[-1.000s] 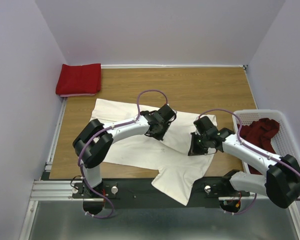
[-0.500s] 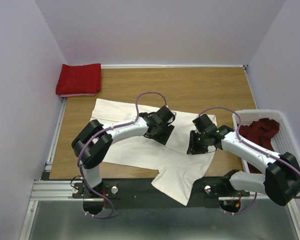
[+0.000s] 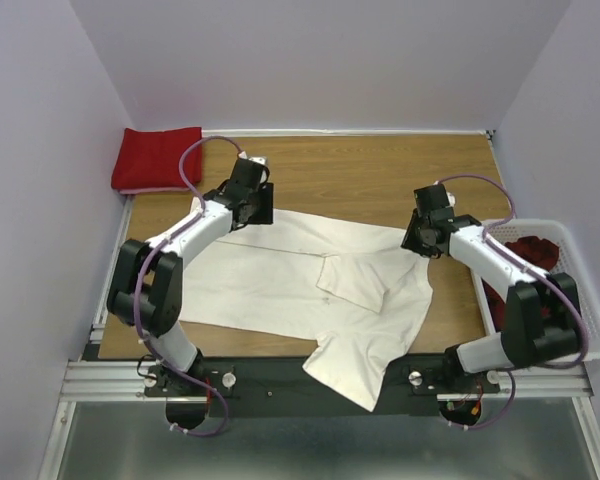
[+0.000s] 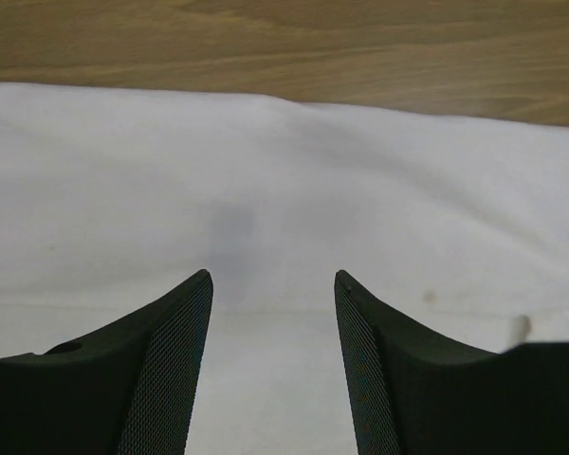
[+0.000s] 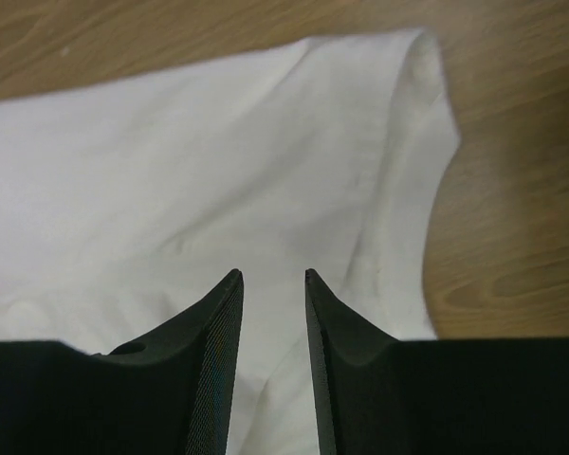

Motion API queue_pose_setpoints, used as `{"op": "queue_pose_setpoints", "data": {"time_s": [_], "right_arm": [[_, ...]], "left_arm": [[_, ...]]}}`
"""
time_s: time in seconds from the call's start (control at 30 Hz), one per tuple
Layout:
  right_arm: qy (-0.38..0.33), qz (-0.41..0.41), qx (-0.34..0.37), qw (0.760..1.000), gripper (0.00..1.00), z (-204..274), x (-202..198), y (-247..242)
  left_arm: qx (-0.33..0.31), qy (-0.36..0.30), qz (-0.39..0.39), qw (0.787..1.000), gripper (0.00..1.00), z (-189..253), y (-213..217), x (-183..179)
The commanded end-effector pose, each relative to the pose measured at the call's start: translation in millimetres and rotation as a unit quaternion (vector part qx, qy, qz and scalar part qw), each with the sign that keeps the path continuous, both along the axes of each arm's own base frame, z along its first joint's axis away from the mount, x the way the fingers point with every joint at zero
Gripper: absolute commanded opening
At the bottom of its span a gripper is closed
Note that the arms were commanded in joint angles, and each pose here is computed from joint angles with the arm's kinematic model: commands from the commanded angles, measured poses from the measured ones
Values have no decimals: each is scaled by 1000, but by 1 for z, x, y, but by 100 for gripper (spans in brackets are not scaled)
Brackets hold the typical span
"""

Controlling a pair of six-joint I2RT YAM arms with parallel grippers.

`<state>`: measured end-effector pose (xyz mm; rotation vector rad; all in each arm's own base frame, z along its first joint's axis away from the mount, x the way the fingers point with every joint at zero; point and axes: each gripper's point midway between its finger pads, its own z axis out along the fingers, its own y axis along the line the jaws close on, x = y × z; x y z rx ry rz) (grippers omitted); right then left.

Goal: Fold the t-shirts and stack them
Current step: Fold the tshirt

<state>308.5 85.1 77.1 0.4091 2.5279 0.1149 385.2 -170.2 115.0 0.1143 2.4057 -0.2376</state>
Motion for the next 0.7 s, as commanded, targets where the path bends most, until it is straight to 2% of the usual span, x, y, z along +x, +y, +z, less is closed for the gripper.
{"op": "queue_pose_setpoints", "data": {"time_s": [0.0,0.3,0.5,0.67], "right_arm": [[-31,-30,-14,999,39,-6,44,-24],[24,-84,-2,996,38,-66,72,-62],[41,-112,-17,993,38,-87,91,-85],[22,-117,-23,993,38,-90,143,-89]], "left_arm": [[35,26,22,999,62,-37,33,24],[26,83,70,994,61,-90,77,47],[-6,91,102,991,61,-96,100,60],[-25,95,104,990,61,-101,99,80]]}}
